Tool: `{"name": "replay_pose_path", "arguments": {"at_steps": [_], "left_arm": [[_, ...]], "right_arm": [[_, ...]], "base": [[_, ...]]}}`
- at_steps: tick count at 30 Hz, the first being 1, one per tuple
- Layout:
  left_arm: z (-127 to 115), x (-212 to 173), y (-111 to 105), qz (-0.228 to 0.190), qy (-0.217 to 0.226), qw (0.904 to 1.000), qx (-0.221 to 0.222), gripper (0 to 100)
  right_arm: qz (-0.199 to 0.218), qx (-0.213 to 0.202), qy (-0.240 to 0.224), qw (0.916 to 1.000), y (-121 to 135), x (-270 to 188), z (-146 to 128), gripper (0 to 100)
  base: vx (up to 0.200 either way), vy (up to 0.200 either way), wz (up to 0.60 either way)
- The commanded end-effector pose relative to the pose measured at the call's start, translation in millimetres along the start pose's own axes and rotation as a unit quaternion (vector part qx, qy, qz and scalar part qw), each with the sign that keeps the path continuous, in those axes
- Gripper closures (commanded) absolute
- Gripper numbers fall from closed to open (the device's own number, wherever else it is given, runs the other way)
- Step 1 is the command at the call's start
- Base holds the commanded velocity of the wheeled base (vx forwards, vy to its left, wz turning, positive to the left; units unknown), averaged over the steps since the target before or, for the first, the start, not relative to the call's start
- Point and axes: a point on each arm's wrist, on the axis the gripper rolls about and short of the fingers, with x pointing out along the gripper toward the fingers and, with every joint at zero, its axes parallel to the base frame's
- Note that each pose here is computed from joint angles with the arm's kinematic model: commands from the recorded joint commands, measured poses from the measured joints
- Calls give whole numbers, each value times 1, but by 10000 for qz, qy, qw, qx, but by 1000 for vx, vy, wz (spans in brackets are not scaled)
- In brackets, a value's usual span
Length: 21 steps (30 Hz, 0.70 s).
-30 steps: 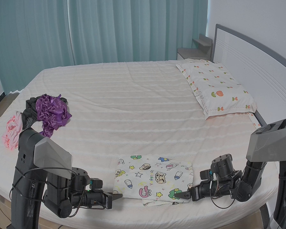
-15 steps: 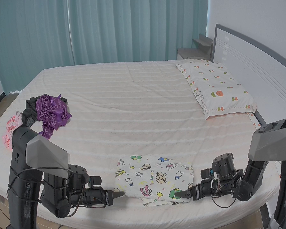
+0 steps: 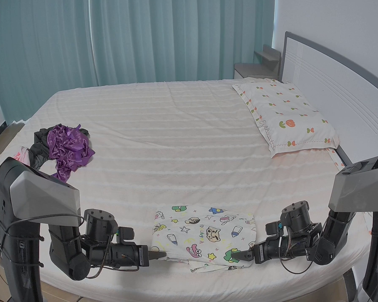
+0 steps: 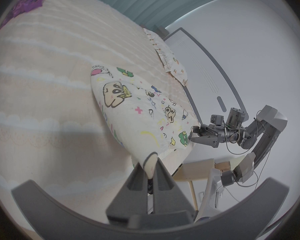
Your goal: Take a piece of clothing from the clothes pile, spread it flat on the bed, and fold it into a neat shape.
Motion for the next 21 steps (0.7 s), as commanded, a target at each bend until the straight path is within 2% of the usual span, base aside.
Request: {"name": "replay_pose_path", "arguments": {"at_steps": [1, 6, 10, 17, 18, 21], "left_arm": [[-2, -5, 0, 88, 115, 9999, 94, 100], [-1, -10, -1, 177, 200, 9996, 71, 100], [-4, -12, 2, 285, 414, 9982, 317, 100], [-5, -12, 6, 444, 411, 9957, 699, 100], [-5, -11, 7, 468, 411, 9955, 719, 0], [-6, -12, 7, 562, 382, 9949, 739, 0]], "right_arm": [[-2, 3, 16, 10000, 0, 1, -1, 0], [-2, 3, 16, 10000, 0, 1, -1, 0], [-4, 5, 23, 10000, -1, 1, -1, 0], [-15, 10, 35, 10000, -1, 2, -1, 0], [-15, 10, 35, 10000, -1, 2, -1, 0], [-20, 15, 32, 10000, -1, 2, -1, 0]], "base": [[0, 0, 0], [0, 0, 0], [0, 0, 0], [0, 0, 0], [0, 0, 0], [0, 0, 0]]}}
